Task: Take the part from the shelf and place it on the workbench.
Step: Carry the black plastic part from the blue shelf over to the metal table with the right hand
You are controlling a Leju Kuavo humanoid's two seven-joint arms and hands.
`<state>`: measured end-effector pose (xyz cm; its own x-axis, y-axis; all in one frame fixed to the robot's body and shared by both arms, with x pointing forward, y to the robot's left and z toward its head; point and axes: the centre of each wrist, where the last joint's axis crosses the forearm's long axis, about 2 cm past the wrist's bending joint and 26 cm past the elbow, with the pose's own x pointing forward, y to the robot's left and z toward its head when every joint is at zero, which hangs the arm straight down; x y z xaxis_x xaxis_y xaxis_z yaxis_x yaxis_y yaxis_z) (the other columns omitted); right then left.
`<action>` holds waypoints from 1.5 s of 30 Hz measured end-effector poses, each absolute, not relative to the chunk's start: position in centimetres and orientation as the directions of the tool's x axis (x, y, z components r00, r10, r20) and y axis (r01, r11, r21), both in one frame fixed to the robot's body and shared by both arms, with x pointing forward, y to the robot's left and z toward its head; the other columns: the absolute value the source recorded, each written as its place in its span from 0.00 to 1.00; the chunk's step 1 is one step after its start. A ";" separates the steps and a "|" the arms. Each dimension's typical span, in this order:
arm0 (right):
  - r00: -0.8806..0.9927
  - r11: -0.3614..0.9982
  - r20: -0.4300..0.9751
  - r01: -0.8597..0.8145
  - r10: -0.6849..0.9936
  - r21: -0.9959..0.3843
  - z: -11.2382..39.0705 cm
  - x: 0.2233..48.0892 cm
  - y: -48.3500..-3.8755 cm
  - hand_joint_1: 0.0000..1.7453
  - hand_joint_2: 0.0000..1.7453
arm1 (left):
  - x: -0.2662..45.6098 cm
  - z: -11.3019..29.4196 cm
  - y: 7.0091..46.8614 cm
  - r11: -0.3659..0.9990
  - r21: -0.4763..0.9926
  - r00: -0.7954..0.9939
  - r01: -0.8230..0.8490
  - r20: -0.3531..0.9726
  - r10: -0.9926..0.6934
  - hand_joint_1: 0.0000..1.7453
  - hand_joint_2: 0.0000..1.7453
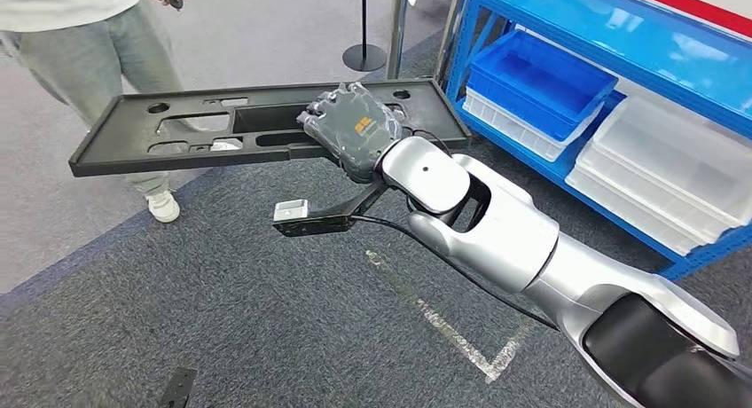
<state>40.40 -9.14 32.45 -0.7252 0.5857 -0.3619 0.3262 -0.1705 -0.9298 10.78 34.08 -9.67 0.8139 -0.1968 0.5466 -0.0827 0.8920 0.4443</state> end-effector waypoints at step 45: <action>-0.668 -0.235 -0.429 0.365 0.608 -0.901 36.2 41.9 -9.7 1.00 1.00 | 11.1 -9.6 33.7 0.884 0.460 0.789 -0.086 0.573 -0.221 0.00 1.00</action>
<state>41.89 -9.66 36.18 -0.6679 0.6082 -0.4289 0.3645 -0.2350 -0.9010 11.06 33.73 -9.61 0.7891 -0.2212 0.5730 -0.0863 0.8837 0.4600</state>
